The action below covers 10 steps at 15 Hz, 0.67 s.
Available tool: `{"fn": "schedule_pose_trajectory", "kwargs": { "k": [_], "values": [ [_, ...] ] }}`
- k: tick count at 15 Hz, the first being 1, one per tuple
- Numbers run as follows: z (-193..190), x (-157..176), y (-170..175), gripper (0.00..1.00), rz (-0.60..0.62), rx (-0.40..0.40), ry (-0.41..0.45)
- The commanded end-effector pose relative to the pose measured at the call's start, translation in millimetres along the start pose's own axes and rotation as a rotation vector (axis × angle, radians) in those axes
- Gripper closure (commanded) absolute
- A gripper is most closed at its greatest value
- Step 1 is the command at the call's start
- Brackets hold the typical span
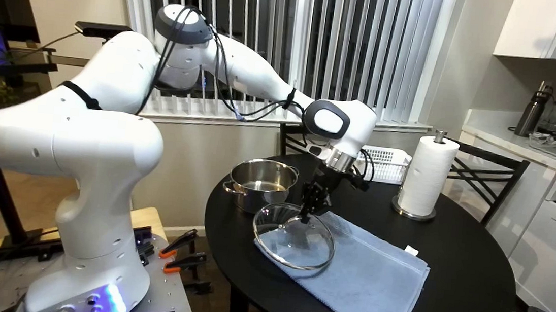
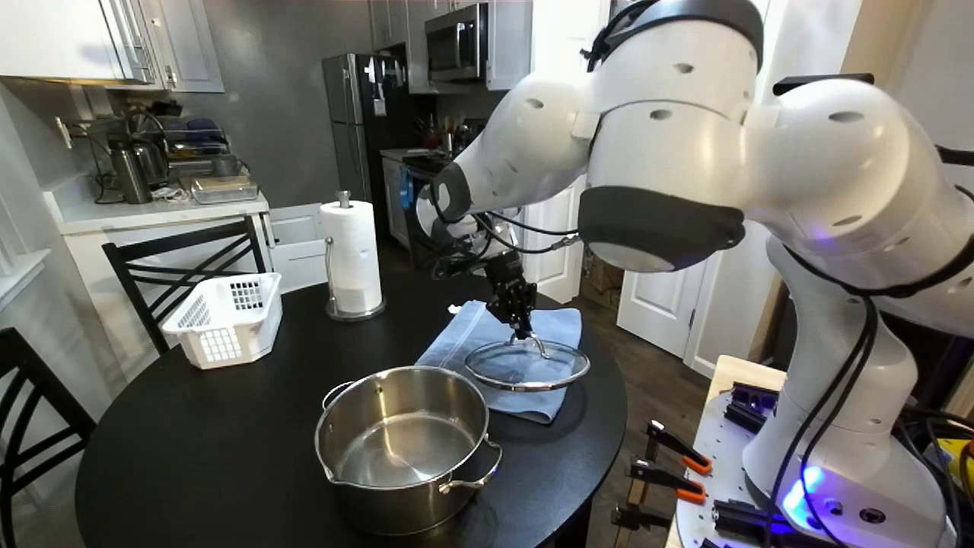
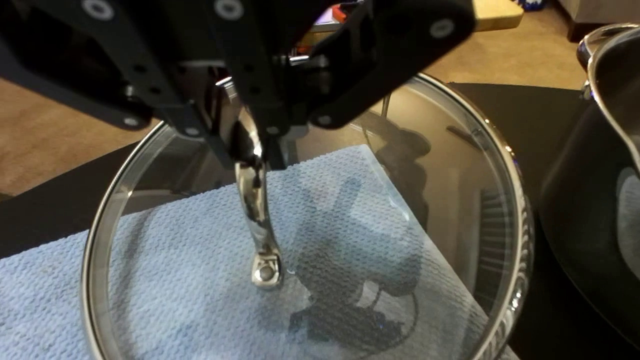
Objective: Remove the glass lid from the silver pot and put it on the blue towel on the table
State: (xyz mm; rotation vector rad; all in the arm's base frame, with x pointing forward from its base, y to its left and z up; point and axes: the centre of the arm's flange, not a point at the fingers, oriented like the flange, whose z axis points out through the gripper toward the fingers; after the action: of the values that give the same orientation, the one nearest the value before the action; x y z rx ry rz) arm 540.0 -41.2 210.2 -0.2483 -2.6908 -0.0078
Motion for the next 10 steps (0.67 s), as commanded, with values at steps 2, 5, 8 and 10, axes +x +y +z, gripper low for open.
{"fn": "schedule_pose_trajectory", "kwargs": {
  "k": [2, 5, 8, 10],
  "values": [
    [-15, -22, 9, 0.93, 0.015, 0.008, 0.029],
    [-15, -27, 16, 0.93, 0.002, 0.015, 0.014],
    [-12, -32, 24, 0.93, -0.081, -0.091, -0.088],
    [-5, -34, 26, 0.93, -0.074, -0.109, -0.12]
  ]
}}
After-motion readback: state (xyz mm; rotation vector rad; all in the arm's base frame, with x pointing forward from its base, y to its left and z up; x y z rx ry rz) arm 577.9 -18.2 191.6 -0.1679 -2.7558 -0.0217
